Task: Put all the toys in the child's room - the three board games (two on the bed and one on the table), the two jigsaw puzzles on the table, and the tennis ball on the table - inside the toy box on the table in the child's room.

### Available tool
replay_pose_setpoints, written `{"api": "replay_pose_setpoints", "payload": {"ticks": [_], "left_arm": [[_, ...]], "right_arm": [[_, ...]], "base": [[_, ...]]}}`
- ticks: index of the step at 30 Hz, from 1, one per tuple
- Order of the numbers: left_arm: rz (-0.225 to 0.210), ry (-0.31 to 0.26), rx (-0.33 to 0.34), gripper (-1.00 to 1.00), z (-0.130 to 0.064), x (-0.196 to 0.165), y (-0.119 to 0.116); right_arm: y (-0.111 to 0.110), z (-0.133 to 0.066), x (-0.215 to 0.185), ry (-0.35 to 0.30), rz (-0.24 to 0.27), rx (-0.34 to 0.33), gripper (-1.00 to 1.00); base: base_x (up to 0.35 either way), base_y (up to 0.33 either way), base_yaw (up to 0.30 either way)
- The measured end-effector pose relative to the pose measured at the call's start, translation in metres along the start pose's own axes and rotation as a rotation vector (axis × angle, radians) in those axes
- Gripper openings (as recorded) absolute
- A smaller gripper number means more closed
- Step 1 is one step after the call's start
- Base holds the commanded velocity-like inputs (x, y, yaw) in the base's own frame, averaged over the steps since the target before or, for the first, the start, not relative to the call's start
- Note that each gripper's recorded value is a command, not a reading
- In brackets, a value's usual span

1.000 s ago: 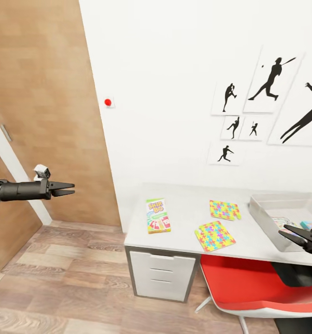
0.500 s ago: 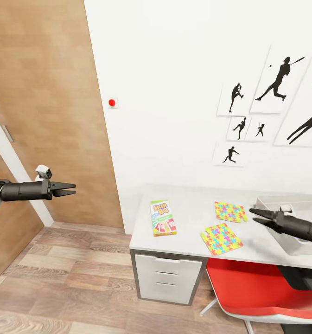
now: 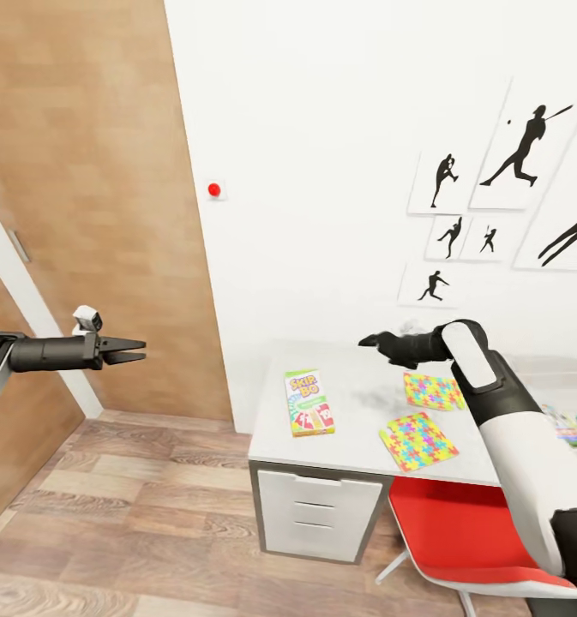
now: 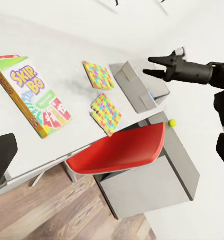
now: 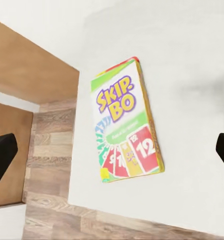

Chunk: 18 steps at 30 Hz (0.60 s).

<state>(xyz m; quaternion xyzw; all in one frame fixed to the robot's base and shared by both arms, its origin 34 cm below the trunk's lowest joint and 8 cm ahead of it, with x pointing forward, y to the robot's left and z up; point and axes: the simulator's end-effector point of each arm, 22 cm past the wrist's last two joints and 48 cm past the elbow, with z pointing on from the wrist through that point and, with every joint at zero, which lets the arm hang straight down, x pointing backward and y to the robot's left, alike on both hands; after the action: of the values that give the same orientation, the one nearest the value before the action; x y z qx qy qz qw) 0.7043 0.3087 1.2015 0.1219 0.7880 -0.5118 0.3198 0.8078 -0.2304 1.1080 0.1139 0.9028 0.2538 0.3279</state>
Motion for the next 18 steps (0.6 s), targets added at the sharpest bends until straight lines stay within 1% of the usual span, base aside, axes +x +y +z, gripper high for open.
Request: {"api": "replay_pose_setpoints", "payload": {"ticks": [2, 6, 14, 18], "left_arm": [[0.001, -0.001, -0.001, 1.00, -0.001, 0.000, 0.000], [0.002, -0.002, -0.002, 1.00, -0.002, 0.000, 0.001], [-0.004, -0.002, -0.002, 1.00, -0.001, 0.001, 0.003], [-0.008, -0.001, -0.012, 1.00, 0.000, 0.002, 0.008]], "right_arm": [[0.000, 0.012, 0.012, 0.037, 0.014, 0.033, 1.00], [0.002, 0.022, 0.024, 0.071, 0.030, 0.053, 1.00], [0.004, 0.026, 0.029, 0.084, 0.027, 0.062, 1.00], [0.001, 0.029, 0.031, 0.090, 0.029, 0.069, 1.00]], "base": [[0.045, 0.265, 0.000], [0.132, 0.257, 0.000], [0.229, 0.213, 0.000], [0.274, 0.138, 0.000]]}}
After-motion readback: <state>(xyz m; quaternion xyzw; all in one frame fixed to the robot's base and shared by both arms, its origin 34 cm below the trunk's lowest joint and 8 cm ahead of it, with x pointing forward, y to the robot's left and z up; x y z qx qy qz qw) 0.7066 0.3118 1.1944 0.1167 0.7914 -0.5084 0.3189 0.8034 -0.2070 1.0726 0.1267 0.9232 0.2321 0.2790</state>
